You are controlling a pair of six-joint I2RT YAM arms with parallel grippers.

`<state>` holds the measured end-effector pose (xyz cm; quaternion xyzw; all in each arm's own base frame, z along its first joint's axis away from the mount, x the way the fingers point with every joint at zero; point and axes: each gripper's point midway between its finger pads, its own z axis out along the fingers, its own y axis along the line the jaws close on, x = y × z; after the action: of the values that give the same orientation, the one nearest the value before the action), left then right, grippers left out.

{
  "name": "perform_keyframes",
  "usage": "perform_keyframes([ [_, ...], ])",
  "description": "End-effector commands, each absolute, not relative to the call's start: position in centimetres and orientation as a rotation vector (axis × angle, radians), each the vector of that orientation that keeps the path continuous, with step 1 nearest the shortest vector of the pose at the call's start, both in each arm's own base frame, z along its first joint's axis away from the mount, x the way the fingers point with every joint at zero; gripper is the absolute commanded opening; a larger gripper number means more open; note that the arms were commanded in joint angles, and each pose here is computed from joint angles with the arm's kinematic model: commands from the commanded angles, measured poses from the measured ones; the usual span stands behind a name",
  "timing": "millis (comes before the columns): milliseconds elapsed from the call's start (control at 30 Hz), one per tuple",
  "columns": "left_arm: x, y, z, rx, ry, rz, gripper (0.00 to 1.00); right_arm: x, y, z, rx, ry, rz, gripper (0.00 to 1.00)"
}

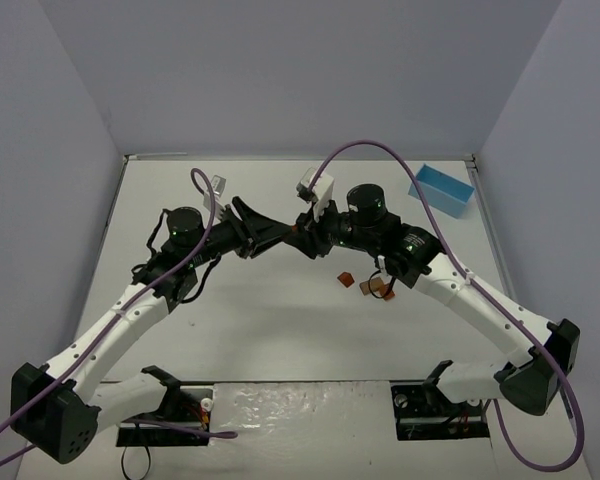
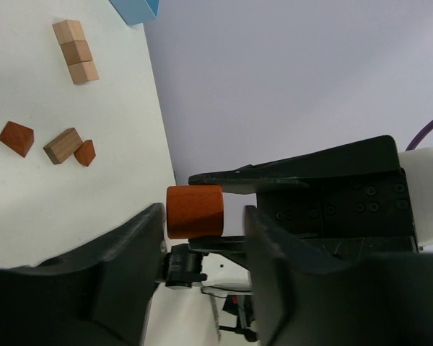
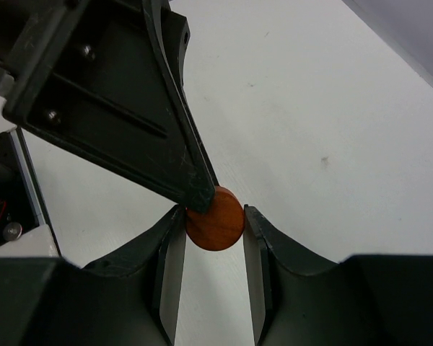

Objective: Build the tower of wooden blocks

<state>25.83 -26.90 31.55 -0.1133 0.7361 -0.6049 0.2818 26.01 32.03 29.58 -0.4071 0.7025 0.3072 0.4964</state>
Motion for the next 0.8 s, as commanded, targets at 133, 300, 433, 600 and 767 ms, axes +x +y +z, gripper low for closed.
perform_keyframes([
  [133,26.2,-26.1,33.8,-0.253,1.878,-1.602,0.79,26.1,29.5,27.5,-0.896,1.742,0.641,0.00],
  [300,27.0,-22.8,32.0,-0.221,1.969,-1.291,0.87,27.3,26.2,24.4,-0.759,1.860,0.529,0.00],
  [433,27.2,-18.4,30.4,-0.140,2.030,-0.900,0.90,30.1,20.9,21.4,-0.513,1.999,0.394,0.00],
  [600,26.8,-13.8,28.4,-0.090,2.073,-0.562,0.90,32.8,14.3,18.6,-0.228,2.100,0.189,0.00],
  [767,26.3,-10.0,25.6,-0.044,2.116,-0.309,0.91,34.8,9.2,16.5,-0.055,2.162,0.094,0.00],
])
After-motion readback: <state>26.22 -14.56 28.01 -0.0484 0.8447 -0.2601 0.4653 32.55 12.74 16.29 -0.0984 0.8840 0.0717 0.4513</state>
